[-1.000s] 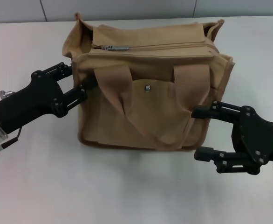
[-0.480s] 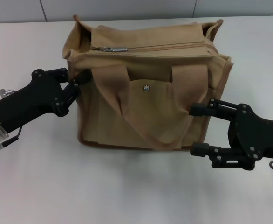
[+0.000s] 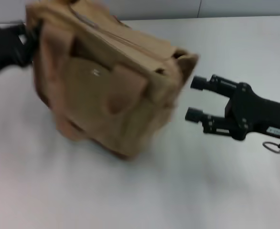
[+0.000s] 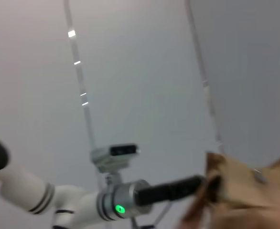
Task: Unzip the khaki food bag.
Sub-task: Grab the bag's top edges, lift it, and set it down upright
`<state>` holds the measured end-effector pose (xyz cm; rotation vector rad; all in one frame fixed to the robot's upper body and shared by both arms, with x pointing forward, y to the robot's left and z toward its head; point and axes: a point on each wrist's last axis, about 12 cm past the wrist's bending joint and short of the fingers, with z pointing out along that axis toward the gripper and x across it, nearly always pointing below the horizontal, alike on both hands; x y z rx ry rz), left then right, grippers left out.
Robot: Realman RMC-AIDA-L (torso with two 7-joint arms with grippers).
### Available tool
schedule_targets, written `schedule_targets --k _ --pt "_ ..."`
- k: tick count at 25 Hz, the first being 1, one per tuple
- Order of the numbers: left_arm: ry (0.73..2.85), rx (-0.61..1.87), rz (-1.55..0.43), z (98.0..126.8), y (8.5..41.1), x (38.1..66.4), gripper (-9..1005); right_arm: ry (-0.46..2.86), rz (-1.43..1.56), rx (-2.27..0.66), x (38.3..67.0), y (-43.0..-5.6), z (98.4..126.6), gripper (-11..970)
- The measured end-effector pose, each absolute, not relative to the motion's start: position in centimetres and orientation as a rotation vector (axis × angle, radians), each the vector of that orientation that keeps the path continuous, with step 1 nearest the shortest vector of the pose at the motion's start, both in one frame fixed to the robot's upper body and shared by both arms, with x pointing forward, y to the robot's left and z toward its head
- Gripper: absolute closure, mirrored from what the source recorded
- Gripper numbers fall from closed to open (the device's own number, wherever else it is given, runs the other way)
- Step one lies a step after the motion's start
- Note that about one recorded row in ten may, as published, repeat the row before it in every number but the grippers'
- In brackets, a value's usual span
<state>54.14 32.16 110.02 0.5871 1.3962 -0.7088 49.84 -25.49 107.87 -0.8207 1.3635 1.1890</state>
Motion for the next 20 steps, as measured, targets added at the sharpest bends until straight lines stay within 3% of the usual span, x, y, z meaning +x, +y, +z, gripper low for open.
schedule_targets --k 3,6,12,16,20 --pt "1.308 0.553 -0.704 112.0 32.1 55.5 958 1.379 1.153 -0.748 50.4 -25.4 107.6 131" --pt "1.233 0.601 -0.723 112.0 30.0 55.5 957 1.395 1.121 -0.647 50.9 -25.4 107.3 131" --pt "1.227 0.769 -0.742 107.8 24.1 53.8 957 1.369 1.010 -0.509 50.6 -25.8 106.4 131" --pt "1.277 0.819 -0.723 105.5 21.3 52.9 956 1.357 0.805 -0.580 50.2 -25.4 104.9 131" --pt "1.273 0.819 -0.740 105.3 20.6 52.5 956 1.341 0.644 -0.623 49.5 -24.7 103.6 131"
